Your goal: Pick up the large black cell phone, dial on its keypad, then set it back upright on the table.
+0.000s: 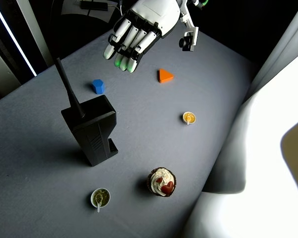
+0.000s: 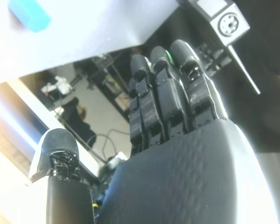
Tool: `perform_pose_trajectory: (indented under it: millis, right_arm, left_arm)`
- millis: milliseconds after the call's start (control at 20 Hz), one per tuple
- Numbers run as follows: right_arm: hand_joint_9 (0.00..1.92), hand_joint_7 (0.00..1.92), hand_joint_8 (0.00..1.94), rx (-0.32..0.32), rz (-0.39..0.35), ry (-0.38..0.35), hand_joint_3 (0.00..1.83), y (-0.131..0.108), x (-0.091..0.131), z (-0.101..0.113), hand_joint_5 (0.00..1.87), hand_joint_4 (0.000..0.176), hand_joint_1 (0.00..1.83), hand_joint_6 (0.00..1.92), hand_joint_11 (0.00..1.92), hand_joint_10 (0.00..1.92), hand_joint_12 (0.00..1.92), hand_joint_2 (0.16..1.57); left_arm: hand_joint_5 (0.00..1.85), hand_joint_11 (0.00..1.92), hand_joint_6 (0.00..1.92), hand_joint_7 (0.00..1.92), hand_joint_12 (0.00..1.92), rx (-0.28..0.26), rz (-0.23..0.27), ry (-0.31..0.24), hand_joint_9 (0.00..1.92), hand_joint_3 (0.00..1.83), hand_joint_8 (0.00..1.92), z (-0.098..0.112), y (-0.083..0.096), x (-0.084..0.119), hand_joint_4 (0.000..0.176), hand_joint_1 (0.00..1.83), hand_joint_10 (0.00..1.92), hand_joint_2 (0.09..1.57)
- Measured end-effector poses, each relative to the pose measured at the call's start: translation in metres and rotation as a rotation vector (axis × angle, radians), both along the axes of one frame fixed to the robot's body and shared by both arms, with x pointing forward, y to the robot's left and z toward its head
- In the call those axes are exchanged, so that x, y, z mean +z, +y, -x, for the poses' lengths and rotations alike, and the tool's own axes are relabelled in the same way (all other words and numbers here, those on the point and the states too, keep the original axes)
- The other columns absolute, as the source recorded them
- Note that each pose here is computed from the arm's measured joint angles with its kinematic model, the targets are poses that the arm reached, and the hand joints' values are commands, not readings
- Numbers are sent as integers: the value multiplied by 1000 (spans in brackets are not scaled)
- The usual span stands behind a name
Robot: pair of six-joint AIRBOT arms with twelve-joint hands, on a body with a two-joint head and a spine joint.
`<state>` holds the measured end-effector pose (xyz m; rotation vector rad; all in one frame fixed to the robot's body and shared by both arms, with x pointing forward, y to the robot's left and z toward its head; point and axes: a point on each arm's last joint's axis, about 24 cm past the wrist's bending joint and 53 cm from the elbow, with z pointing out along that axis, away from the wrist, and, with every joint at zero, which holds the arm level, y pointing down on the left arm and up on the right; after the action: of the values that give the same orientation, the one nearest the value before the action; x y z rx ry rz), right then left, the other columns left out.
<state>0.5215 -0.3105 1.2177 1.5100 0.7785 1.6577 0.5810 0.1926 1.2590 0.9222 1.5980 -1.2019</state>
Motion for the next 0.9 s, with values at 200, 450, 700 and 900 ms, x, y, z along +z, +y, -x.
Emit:
perform_pose_trajectory:
  millis: [200,450,700,900]
  right_arm:
    - [27,2,0,-2,-13,-18,1,-6,3,-5,0,89,382,0,0,1,348,872]
    - [0,0,0,5,-52,-29,2,-6,-1,-10,0,55,452,0,0,0,170,889]
    - [0,0,0,73,-85,-81,4,10,-3,-23,0,0,460,0,0,0,162,901]
    - [0,0,0,106,-90,-106,1,14,-13,-36,0,0,467,0,0,0,28,903]
  left_arm:
    - [121,0,2,97,343,-2,2,-6,77,0,1,0,0,1,40,109,5,1154]
    - [114,0,2,96,300,10,11,-18,73,0,2,-3,-1,7,42,129,2,1145]
    - [95,0,0,73,272,21,21,-17,46,0,0,-6,0,11,45,145,1,1150]
    - [103,0,5,67,303,37,-15,-16,54,0,3,-10,8,3,39,173,4,1148]
